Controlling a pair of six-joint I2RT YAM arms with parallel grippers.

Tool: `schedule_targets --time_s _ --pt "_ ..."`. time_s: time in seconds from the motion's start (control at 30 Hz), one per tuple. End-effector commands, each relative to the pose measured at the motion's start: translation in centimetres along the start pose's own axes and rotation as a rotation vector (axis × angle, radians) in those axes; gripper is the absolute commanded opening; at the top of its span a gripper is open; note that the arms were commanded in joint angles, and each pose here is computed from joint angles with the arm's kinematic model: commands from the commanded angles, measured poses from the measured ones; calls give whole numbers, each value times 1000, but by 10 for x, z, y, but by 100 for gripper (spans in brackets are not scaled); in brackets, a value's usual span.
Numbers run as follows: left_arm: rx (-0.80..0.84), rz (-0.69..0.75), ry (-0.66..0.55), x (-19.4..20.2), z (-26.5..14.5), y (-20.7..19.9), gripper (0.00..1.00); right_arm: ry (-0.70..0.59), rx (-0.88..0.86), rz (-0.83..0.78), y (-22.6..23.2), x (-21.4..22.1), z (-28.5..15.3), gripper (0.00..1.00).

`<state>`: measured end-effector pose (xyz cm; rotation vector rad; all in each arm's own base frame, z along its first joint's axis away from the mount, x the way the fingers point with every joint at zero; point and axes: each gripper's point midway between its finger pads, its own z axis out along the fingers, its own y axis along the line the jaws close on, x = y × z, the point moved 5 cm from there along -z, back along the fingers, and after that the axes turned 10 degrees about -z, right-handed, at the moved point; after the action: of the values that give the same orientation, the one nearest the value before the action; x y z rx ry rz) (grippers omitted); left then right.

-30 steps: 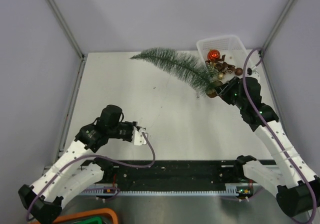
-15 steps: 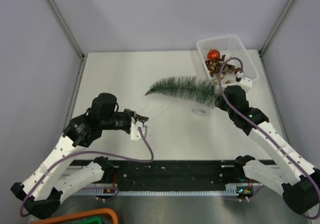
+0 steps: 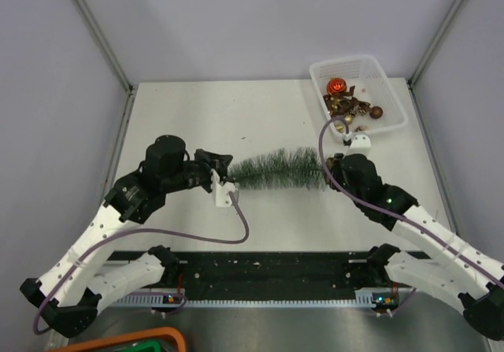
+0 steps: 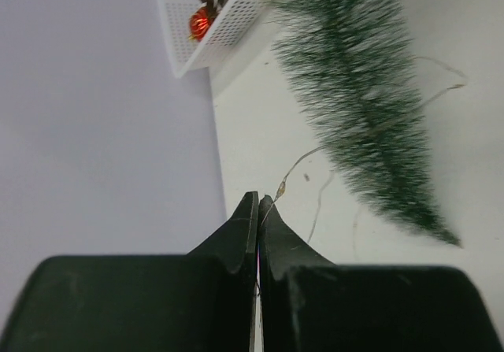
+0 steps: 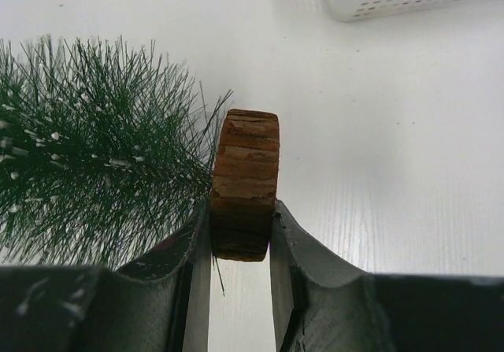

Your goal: Decorate the small christmas tree

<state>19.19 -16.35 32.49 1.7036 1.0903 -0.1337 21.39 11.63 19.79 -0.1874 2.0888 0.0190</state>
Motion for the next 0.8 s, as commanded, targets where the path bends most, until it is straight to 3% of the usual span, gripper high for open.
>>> schedule_targets --time_s 0.0,0.13,0.27,0.4,0.6,0.77 --pt "-269 69 12 -3 0 50 0 -103 -181 23 17 -17 -18 0" --pt "-436 19 21 4 1 77 0 -63 -288 33 29 -9 -23 0" --pt "-490 -63 26 14 1 91 0 -83 -422 27 40 -8 -36 0" --pt "-514 -265 45 34 1 102 0 -112 -568 4 50 -12 -54 0" --pt "-433 -585 123 83 10 87 0 -219 -742 64 59 -29 -87 0" --pt "-291 -822 198 97 24 50 0 -275 -838 99 66 -49 -106 0"
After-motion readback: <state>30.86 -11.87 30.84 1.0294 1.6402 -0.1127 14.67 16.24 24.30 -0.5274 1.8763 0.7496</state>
